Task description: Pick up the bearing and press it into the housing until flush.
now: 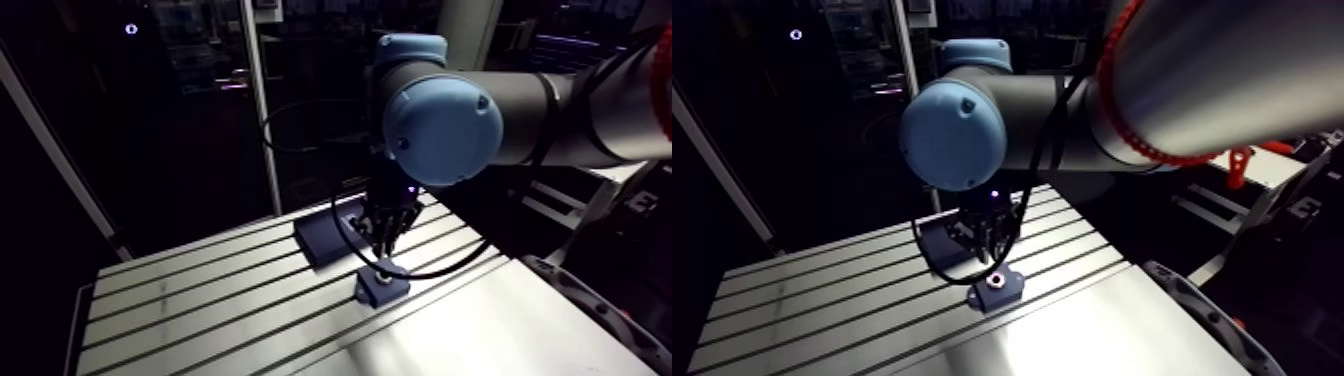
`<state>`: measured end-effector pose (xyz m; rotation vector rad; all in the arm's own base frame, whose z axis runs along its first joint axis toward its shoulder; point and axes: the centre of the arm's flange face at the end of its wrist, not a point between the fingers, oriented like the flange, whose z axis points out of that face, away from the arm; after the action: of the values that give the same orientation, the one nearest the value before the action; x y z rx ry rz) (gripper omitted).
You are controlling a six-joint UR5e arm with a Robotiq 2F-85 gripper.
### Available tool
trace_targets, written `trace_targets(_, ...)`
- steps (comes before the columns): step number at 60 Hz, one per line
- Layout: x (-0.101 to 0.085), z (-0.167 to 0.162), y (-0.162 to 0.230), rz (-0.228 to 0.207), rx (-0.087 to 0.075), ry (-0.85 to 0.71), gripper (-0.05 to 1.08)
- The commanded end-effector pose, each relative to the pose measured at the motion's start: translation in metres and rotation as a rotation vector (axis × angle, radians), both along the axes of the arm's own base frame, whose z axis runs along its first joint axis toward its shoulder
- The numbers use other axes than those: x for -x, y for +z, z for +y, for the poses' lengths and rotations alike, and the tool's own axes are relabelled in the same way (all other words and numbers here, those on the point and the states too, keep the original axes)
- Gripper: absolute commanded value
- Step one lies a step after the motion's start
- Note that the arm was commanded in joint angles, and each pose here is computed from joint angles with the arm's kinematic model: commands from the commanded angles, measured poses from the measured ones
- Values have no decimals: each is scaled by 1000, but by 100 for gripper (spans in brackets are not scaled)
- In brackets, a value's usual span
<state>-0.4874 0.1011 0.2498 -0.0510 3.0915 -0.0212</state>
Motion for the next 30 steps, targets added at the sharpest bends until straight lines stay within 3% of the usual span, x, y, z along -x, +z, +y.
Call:
trace_targets(1,0,0,-5,-8,7,-1,91)
trace_targets(30,-3,6,-21,-37,20,-6,96)
